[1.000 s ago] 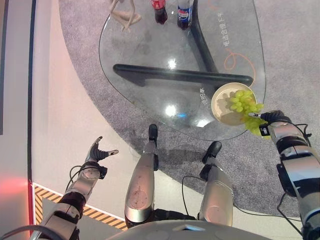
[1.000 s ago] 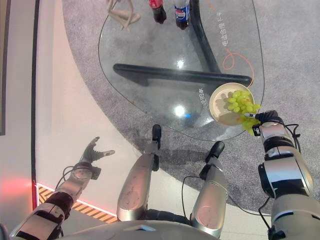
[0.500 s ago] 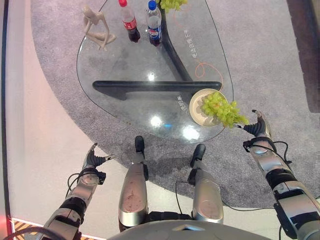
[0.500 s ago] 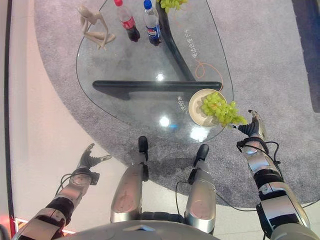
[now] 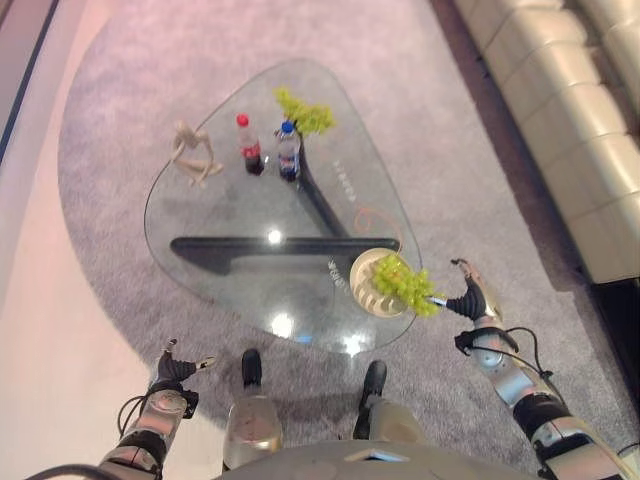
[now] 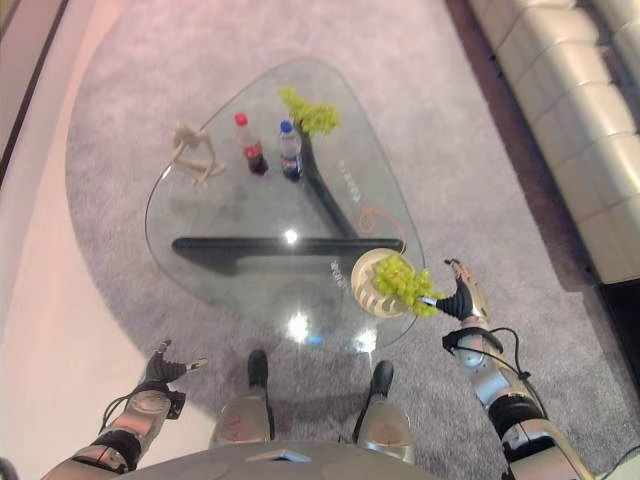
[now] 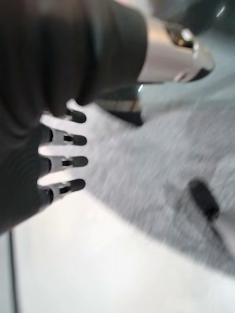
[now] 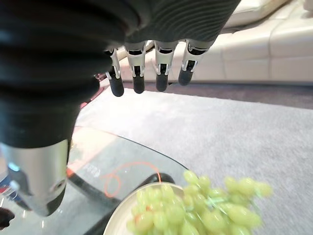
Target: Pick up fruits into the plate
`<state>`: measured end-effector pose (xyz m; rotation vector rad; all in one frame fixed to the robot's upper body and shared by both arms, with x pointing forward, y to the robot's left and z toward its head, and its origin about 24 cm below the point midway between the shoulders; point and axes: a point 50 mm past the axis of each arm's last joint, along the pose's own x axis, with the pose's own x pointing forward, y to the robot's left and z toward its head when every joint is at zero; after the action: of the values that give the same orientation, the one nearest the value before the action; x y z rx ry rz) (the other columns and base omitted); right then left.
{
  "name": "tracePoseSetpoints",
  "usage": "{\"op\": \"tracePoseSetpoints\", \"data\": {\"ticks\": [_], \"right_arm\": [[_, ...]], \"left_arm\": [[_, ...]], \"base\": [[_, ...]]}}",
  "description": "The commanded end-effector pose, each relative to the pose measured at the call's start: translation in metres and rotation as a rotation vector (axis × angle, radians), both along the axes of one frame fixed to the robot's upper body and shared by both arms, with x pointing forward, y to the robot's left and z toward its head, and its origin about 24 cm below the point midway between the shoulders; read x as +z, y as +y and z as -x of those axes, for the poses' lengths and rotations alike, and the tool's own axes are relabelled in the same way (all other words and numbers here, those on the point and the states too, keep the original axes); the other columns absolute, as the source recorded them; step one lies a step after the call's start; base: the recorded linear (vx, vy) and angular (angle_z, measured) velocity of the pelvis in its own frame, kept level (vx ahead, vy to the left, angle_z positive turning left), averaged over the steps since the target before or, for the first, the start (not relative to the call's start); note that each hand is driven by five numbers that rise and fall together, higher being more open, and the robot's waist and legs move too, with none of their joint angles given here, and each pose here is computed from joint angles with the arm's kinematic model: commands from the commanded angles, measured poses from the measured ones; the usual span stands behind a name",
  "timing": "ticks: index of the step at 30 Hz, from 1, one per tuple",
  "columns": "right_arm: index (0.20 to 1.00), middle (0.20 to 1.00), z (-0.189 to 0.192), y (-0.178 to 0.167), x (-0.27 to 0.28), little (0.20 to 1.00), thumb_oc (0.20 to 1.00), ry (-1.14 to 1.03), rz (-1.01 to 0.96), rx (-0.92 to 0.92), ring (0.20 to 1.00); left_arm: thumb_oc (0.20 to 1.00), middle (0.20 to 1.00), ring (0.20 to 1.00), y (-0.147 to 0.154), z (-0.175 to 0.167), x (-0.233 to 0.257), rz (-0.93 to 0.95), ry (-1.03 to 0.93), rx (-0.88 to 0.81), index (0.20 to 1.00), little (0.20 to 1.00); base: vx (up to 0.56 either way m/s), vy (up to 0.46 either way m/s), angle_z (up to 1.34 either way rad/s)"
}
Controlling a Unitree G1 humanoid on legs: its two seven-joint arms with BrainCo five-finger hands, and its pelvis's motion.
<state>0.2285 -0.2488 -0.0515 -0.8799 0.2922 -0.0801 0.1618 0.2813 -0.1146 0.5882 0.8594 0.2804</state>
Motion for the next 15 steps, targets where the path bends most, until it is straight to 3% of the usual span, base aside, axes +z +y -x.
{"op": "tracePoseSetpoints", "data": {"ticks": [1,10,15], "right_arm": [[1.0,1.0,0.009,0.0,-0.015,1.0,1.0,0.151,-0.103,0.001,1.0],[1.0,1.0,0.09,-0.002,-0.085,1.0,1.0,0.705,-0.324,-0.185,1.0],[1.0,1.0,0.124,-0.001,-0.103,1.0,1.0,0.904,-0.402,-0.328,1.0]], "left_arm": [[1.0,1.0,1.0,-0.011,0.002,-0.01,0.032,0.093,-0.049,1.0,1.0],[1.0,1.0,1.0,-0.021,0.023,-0.025,0.092,0.25,-0.085,1.0,1.0],[1.0,1.0,1.0,-0.026,0.041,-0.034,0.085,0.359,-0.135,1.0,1.0]], "base": [[0.13,0.01,-0.18],[0.11,0.021,-0.15],[0.09,0.02,-0.03]]}}
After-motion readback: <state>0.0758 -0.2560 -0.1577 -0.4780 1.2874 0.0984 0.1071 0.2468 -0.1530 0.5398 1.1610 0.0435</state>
